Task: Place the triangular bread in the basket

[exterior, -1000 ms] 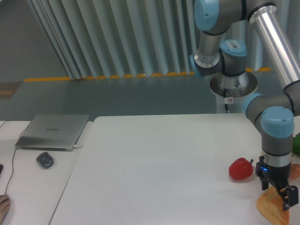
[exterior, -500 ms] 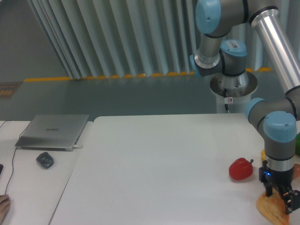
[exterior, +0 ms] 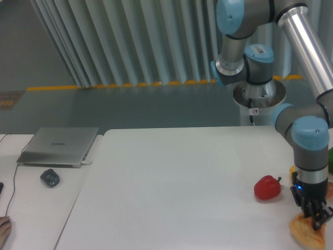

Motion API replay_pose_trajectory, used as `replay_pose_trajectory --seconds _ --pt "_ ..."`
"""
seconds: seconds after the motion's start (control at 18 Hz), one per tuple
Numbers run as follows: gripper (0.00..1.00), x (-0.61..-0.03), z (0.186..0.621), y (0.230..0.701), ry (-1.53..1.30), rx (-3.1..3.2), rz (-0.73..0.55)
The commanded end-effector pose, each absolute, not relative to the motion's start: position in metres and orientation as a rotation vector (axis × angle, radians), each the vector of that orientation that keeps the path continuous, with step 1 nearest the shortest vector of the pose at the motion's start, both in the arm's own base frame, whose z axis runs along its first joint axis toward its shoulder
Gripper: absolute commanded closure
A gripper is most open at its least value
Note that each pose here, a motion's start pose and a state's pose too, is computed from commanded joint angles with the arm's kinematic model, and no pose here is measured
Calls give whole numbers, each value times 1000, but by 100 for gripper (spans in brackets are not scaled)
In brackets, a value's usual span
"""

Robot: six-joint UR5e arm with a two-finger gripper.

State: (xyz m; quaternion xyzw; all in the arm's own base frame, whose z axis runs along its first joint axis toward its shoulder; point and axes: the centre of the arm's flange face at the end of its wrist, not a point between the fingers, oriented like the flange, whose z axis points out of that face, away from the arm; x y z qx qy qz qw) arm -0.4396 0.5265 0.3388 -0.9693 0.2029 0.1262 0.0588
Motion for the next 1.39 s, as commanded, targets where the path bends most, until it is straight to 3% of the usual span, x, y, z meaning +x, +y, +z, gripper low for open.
replay_pose_trajectory --seconds 0.22,0.61,1.28,1.33,1.39 --pt "100 -471 382 463 556 -2980 348" --pt "100 -534 412 355 855 -2967 326" --pt "100 -609 381 245 1103 -2933 321" --pt "91 -612 379 240 1123 -2923 325" --pt "46 -615 372 239 1140 -2911 310"
